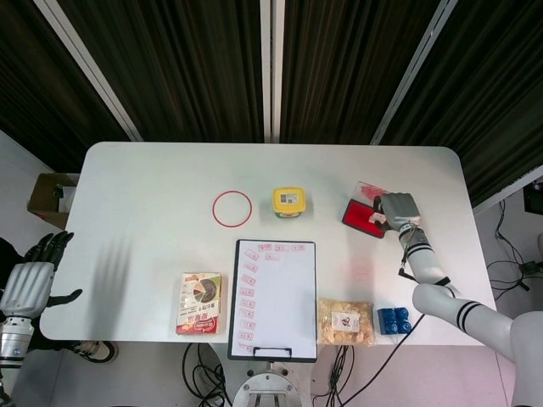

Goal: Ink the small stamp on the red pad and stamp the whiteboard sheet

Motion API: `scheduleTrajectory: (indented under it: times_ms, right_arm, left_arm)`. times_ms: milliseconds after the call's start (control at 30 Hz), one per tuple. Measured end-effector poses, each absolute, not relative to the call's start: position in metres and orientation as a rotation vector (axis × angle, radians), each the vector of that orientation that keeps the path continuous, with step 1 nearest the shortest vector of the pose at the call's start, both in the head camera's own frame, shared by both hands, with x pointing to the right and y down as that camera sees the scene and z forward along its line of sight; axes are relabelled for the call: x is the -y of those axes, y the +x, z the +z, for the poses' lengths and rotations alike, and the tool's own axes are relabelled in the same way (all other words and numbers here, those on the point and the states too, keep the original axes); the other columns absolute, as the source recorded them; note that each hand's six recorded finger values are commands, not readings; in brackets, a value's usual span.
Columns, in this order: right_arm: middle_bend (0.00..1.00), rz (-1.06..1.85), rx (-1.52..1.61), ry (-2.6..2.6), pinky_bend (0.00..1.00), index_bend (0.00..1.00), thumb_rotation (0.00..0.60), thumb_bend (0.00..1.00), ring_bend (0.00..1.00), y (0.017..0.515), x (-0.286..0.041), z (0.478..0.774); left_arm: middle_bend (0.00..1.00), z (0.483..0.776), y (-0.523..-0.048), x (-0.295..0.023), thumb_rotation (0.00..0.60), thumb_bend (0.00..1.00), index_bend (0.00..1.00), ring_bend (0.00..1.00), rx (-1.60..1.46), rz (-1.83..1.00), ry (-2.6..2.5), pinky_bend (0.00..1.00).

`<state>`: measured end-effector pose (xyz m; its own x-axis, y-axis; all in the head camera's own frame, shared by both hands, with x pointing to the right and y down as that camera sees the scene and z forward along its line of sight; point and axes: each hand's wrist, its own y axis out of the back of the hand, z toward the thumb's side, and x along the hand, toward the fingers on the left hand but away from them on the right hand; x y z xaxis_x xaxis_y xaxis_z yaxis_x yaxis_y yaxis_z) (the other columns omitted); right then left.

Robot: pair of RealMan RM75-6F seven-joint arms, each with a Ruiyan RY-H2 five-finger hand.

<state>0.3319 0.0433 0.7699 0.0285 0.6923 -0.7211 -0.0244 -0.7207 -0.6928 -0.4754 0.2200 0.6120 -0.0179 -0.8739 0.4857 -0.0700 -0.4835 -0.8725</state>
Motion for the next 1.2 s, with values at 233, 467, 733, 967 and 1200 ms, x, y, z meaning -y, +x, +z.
scheduleTrajectory:
  times_ms: [233,467,733,967,1200]
  right_arm:
    - [0.94,1.75,0.663,-1.76,1.0,1.0,0.6,0.48,0.96,0.332,-0.046,0.775]
    - [0.94,1.748,0.673,-1.76,1.0,1.0,0.6,0.48,0.96,0.333,-0.046,0.776]
    - [0.94,1.697,0.75,-1.759,1.0,1.0,0.6,0.48,0.96,0.333,-0.038,0.76]
    - [0.94,1.553,0.849,-1.738,1.0,1.0,0.6,0.48,0.96,0.328,-0.028,0.717]
    - [0.94,1.346,0.846,-1.782,1.0,1.0,0.6,0.49,0.96,0.298,-0.042,0.669]
  left_arm:
    - [0.06,0.611,-0.478,-0.219,0.6,0.0,0.05,0.05,-1.007,-1.576,-1.596,0.16]
    - [0.06,0.611,-0.478,-0.219,0.6,0.0,0.05,0.05,-1.008,-1.573,-1.596,0.16]
    - [0.06,0.609,-0.478,-0.218,0.6,0.0,0.05,0.05,-1.008,-1.57,-1.596,0.16]
    - [0.06,0.607,-0.474,-0.216,0.6,0.0,0.05,0.05,-1.004,-1.559,-1.598,0.16]
    - [0.06,0.606,-0.468,-0.216,0.6,0.0,0.05,0.05,-1.006,-1.545,-1.603,0.16]
